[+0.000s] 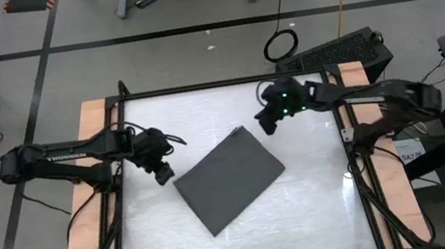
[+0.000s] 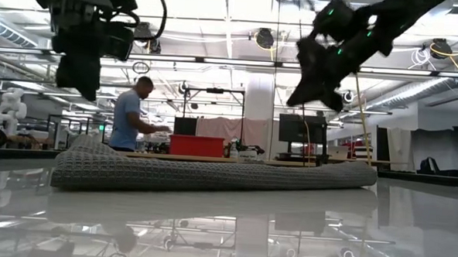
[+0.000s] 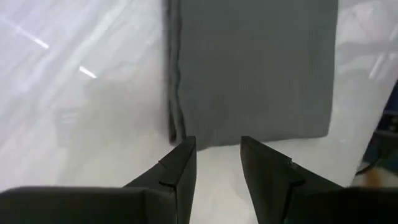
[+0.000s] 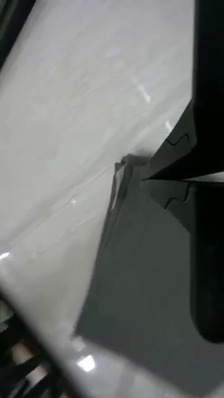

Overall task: Roll towel
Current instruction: Roll the gray towel

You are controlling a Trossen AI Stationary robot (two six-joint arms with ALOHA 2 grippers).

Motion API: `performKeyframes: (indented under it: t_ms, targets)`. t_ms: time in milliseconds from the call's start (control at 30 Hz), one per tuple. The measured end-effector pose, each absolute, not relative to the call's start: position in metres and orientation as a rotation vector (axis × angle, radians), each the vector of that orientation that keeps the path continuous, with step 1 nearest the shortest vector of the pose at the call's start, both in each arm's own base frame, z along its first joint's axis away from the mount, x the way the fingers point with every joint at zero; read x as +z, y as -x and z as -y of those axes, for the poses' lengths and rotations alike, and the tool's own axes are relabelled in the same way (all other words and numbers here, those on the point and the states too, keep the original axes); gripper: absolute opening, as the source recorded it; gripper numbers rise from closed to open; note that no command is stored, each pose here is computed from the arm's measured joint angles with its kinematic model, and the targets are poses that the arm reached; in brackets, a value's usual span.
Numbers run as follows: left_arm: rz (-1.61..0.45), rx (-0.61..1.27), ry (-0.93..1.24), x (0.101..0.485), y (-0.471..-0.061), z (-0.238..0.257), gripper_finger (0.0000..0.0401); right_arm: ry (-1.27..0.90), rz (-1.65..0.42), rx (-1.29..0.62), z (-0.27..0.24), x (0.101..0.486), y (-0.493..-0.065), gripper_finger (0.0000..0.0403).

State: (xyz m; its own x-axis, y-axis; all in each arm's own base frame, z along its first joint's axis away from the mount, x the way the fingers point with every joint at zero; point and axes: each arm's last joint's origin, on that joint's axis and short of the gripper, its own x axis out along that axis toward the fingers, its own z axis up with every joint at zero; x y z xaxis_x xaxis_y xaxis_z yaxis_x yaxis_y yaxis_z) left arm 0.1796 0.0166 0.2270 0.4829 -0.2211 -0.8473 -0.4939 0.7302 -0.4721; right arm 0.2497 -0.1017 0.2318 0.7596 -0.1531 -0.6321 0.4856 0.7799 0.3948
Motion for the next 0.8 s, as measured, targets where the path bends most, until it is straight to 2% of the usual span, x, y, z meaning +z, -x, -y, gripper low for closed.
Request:
performKeyframes:
  t_ms: [200,433,800]
  targets:
    - [-1.134,0.149,0.665,0.216,-0.189,-0.019,0.0129,-0.74,-0.519,-0.35,0.078,0.259,-0.237,0.0]
    - [-1.077,0.078,0.576,0.209,-0.207,-0.021,0.0129,-0.825,-0.507,-0.335,0.053,0.264,-0.241,0.0]
    - [-0.965,-0.083,0.656,0.215,-0.222,-0.011,0.0129,-0.861,-0.55,-0.25,0.015,0.263,-0.246,0.0]
